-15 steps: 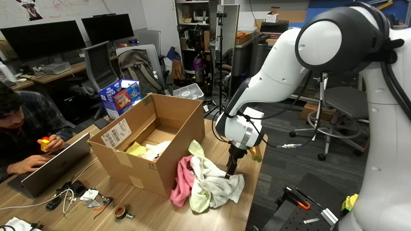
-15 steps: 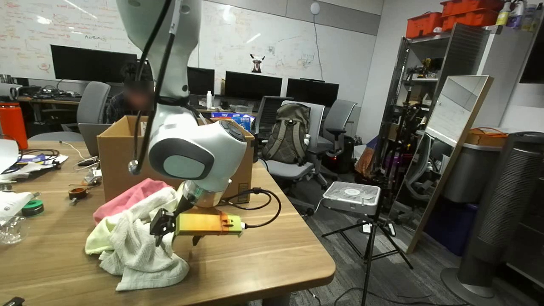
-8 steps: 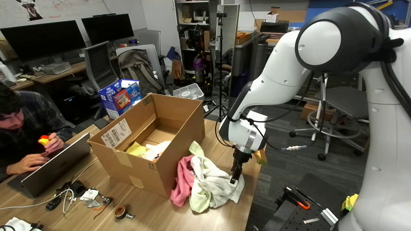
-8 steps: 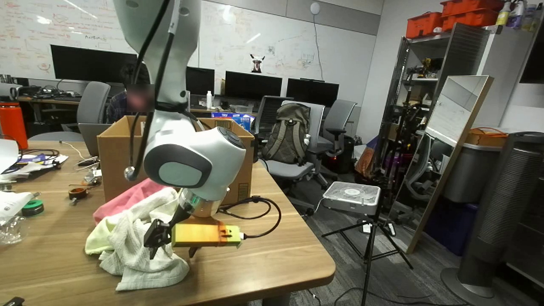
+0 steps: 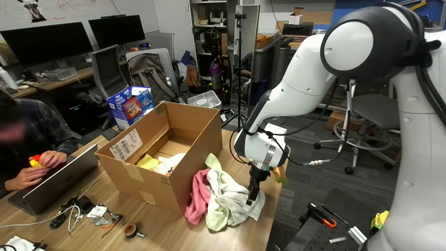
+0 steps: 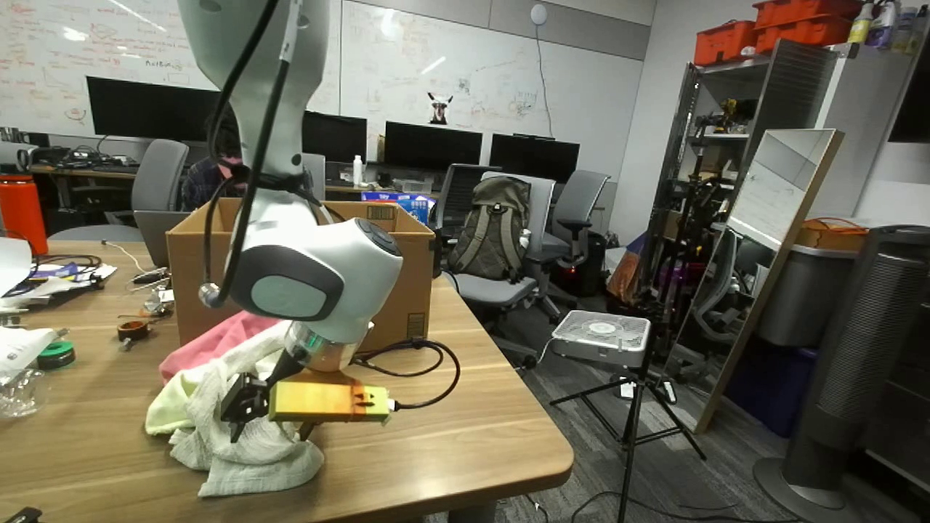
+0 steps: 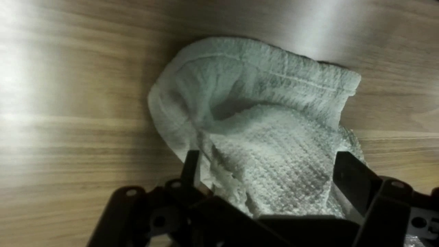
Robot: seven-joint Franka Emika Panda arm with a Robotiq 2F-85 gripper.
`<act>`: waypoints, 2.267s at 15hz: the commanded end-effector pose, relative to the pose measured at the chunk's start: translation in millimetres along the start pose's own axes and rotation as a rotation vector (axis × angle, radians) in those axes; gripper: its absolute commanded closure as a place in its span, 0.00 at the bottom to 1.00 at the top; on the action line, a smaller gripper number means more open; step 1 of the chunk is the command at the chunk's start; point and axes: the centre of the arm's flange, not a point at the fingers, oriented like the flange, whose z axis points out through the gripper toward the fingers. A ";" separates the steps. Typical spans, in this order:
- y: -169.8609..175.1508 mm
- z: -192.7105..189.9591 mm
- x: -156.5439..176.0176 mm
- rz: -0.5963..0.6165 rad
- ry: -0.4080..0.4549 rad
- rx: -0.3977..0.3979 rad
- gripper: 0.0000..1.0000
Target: Pick up three cloths from the table and put them in the box.
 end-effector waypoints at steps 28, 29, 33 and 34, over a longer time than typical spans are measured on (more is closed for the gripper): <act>-47.4 -12.0 48.2 0.059 0.069 0.027 0.93; -51.2 -18.5 52.9 0.069 0.085 0.028 0.94; -69.6 -46.3 72.4 0.095 0.153 0.029 0.89; -73.4 -52.4 76.9 0.094 0.171 0.029 0.89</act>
